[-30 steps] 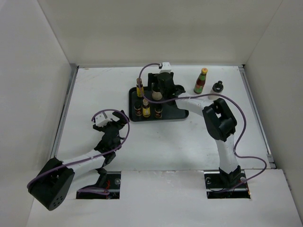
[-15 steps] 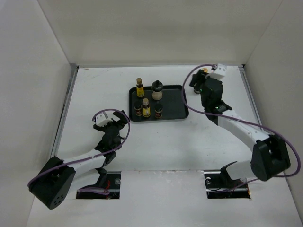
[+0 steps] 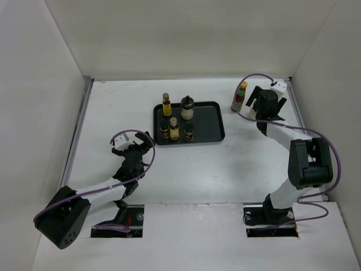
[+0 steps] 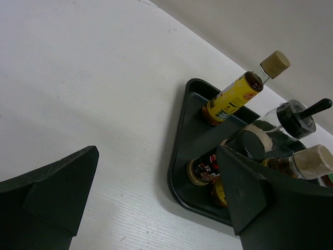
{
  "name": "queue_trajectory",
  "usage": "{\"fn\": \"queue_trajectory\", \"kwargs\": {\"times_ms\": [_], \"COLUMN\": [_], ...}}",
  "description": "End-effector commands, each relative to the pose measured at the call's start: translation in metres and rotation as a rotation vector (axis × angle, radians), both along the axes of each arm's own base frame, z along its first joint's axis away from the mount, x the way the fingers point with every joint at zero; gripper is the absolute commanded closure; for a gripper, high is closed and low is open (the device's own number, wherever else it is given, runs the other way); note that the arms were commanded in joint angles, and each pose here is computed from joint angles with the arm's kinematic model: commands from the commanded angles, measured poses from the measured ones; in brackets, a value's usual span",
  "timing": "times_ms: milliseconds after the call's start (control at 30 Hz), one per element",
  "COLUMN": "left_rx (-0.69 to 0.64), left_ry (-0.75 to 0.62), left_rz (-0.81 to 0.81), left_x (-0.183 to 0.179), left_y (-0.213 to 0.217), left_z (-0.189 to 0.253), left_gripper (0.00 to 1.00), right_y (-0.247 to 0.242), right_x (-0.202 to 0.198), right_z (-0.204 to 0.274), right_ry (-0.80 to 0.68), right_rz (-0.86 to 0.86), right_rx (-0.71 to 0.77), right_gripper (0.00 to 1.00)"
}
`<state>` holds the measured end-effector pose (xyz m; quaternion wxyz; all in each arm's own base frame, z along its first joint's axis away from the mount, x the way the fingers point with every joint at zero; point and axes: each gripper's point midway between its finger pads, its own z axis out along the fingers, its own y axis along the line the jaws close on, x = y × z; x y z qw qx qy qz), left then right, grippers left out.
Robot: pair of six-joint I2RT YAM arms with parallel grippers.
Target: Organize the condiment bottles
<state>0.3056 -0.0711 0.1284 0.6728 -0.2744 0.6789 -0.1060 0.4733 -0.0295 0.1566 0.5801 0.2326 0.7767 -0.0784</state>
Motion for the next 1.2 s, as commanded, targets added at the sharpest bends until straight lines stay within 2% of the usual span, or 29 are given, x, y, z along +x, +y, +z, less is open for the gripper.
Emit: {"fn": "queue_trajectory", "kwargs": {"times_ms": [0, 300, 400, 533, 633, 900, 1167], "left_rx": [-0.050, -0.053, -0.047, -0.052, -0.047, -0.052, -0.053], "left_ry": [-0.063, -0.070, -0.058, -0.068, -0.059, -0.063, -0.068], "left_rz": [-0.018, -0.022, -0.023, -0.022, -0.021, -0.027, -0.026], "left_x": [0.009, 0.008, 0.010, 0.009, 0.010, 0.010, 0.009], "left_y": [-0.009, -0.008, -0.009, -0.008, -0.009, -0.010, -0.009], "left_z": [0.023, 0.025, 0.021, 0.024, 0.021, 0.023, 0.024], "left_gripper": [0.00, 0.00, 0.00, 0.00, 0.00, 0.00, 0.00], "right_y": [0.003, -0.010, -0.007, -0.009, -0.009, 0.030, 0.114], "right_x": [0.026, 0.045, 0.048, 0.050, 0.038, -0.007, -0.020], "right_z": [0.029, 0.002, -0.006, -0.009, -0.008, 0.022, 0.075], "right_ry": [-0.087, -0.019, 0.011, 0.019, 0.031, -0.051, -0.158], "right_rz": [0.065, 0.045, 0.057, 0.048, 0.021, 0.039, 0.238], "right_rx": [0.015, 0.005, -0.007, -0.008, -0.009, 0.000, 0.045], "right_gripper": [0.00, 0.05, 0.12, 0.33, 0.40, 0.42, 0.41]}}
